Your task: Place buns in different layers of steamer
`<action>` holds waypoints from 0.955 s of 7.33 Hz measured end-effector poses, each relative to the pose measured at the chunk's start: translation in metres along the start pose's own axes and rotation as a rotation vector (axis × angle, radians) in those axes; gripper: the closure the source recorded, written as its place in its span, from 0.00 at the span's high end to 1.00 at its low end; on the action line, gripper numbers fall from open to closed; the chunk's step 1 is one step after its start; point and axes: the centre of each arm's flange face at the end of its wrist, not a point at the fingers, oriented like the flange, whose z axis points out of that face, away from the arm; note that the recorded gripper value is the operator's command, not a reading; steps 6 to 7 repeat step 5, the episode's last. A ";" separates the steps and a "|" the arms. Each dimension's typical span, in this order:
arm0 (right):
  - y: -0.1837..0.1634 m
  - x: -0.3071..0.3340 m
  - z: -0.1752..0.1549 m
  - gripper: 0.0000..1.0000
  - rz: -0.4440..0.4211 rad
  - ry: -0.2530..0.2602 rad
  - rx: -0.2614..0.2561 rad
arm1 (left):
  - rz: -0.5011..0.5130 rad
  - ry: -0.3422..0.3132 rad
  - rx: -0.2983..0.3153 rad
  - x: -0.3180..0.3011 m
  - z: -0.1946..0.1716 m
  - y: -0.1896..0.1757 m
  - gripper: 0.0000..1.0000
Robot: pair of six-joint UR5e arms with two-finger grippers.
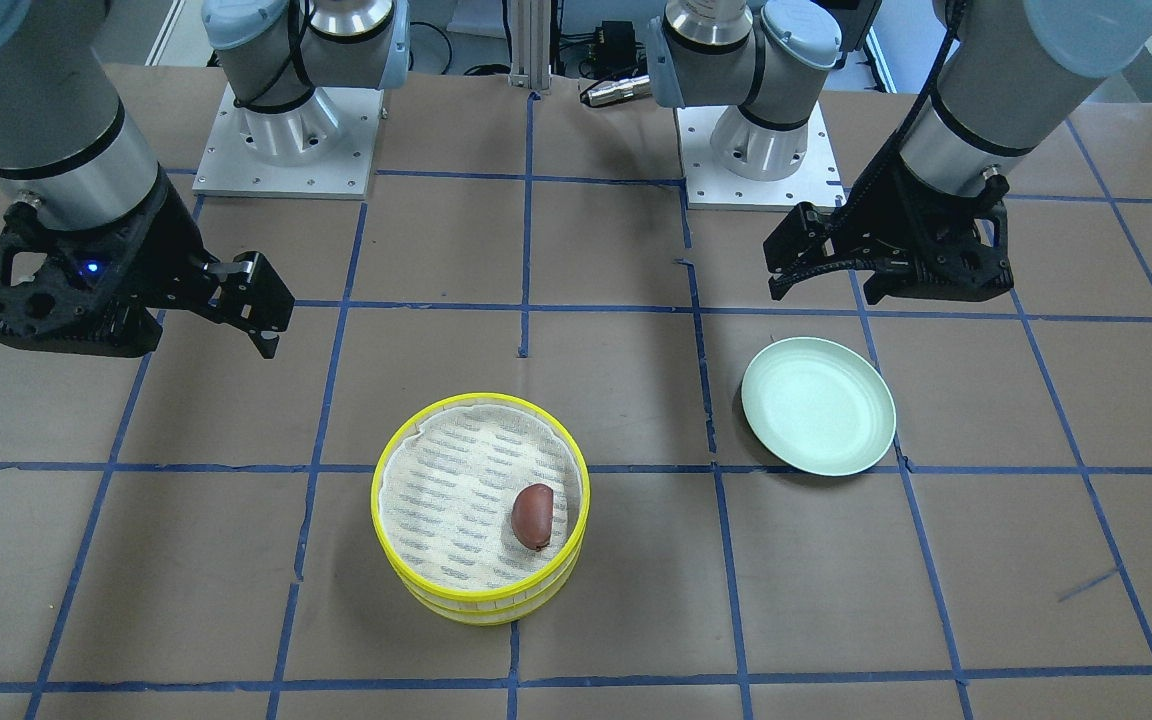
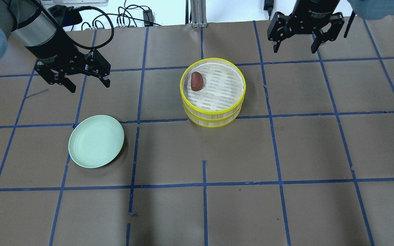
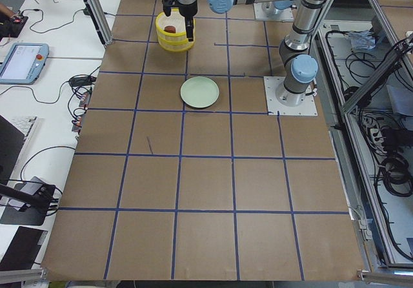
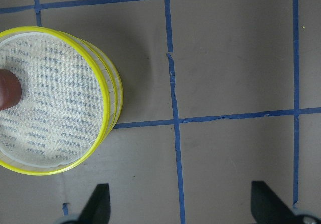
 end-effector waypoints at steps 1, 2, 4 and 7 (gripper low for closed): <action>0.000 0.000 0.001 1.00 0.001 0.000 -0.002 | 0.005 -0.002 0.018 0.002 -0.009 0.005 1.00; 0.001 0.001 0.002 1.00 0.001 -0.001 -0.005 | 0.008 -0.003 0.030 0.003 -0.016 0.009 1.00; 0.001 0.001 0.004 1.00 0.002 -0.003 -0.007 | 0.010 -0.005 0.029 0.004 -0.014 0.012 1.00; 0.001 0.001 0.005 1.00 0.002 -0.003 -0.009 | 0.012 -0.005 0.033 0.004 -0.016 0.012 1.00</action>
